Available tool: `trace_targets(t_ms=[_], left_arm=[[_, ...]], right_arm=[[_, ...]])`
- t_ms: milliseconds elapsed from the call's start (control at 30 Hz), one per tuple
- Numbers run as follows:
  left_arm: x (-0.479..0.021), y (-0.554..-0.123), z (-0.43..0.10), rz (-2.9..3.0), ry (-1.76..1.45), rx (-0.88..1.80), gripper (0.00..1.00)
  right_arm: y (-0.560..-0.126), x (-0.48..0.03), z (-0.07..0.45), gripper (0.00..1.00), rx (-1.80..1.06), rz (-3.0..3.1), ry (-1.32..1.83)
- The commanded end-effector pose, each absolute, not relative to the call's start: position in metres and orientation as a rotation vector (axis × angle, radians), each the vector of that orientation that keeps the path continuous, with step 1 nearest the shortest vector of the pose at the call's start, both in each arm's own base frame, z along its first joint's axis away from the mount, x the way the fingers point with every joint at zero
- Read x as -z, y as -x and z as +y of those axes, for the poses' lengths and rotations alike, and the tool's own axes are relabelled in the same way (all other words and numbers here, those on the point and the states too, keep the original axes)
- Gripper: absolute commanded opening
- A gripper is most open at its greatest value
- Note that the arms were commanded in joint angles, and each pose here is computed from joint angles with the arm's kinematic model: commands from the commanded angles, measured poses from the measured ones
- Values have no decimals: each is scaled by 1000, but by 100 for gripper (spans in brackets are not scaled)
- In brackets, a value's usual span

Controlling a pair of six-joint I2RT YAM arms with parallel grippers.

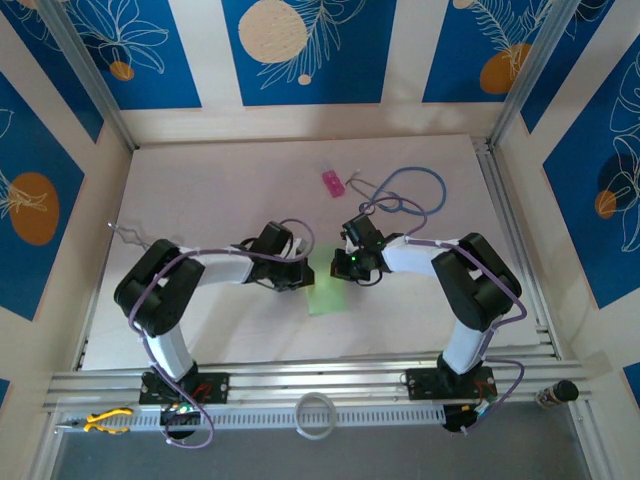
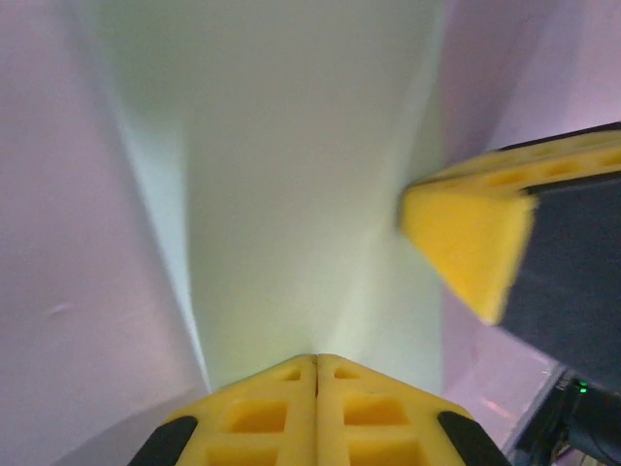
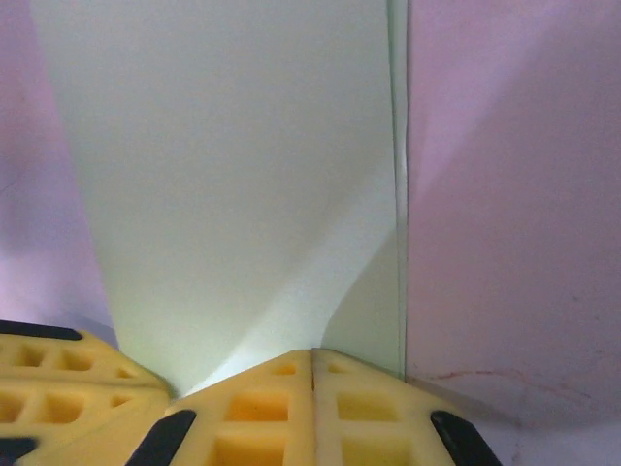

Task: Fold a paper plane with a square sheet of paper (pick it up from the middle)
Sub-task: First fold the square sheet of paper in half at the center of the table.

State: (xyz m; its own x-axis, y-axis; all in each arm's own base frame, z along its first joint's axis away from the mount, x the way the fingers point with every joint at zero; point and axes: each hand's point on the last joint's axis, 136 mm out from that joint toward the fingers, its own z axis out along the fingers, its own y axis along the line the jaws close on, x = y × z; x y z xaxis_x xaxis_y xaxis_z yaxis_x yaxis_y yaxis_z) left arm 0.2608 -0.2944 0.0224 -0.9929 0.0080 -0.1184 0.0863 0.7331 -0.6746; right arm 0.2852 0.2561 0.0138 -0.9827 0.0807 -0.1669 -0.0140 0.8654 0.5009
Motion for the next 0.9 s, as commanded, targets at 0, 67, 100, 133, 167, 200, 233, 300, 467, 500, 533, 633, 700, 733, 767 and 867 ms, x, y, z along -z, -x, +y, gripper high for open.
trace_targets(t_ms=[0,67,100,133,167,200,233,300,467,500,533,633,700,733,767,867], left_arm=[[5,-251,-276,2889,-67,1011,7],[11,-247,-273,2903,-61,995,7],[12,-246,-272,2905,-59,993,6],[9,-247,-272,2900,-57,1002,6],[5,-247,-274,2889,-56,1019,6],[0,-249,-276,2876,-55,1039,6],[-7,-250,-279,2860,-55,1059,6],[-25,-254,-283,2828,-65,1092,7],[-58,-255,-293,2779,-33,1214,9],[-61,-255,-296,2763,-23,1254,9],[-64,-254,-299,2753,-7,1295,10],[-68,-254,-309,2727,38,1407,10],[-65,-254,-311,2723,62,1432,11],[-63,-253,-311,2726,68,1436,11],[-59,-252,-311,2735,74,1436,11],[-50,-247,-312,2761,73,1447,12]], right_arm=[[-248,34,218,0,-503,3046,-119],[-247,35,217,0,-494,3050,-125],[-246,35,217,0,-493,3052,-126],[-246,35,217,0,-494,3052,-126],[-246,35,218,0,-494,3052,-123],[-246,35,218,0,-493,3051,-123],[-246,35,218,0,-489,3052,-122],[-246,35,218,0,-487,3051,-122],[-247,33,219,0,-485,3049,-116],[-247,33,218,0,-484,3048,-118],[-247,34,219,0,-484,3049,-118],[-247,33,219,0,-485,3048,-115],[-246,33,219,0,-482,3049,-115],[-246,33,220,0,-483,3050,-114],[-245,34,220,0,-483,3051,-112],[-246,34,221,0,-483,3052,-107]])
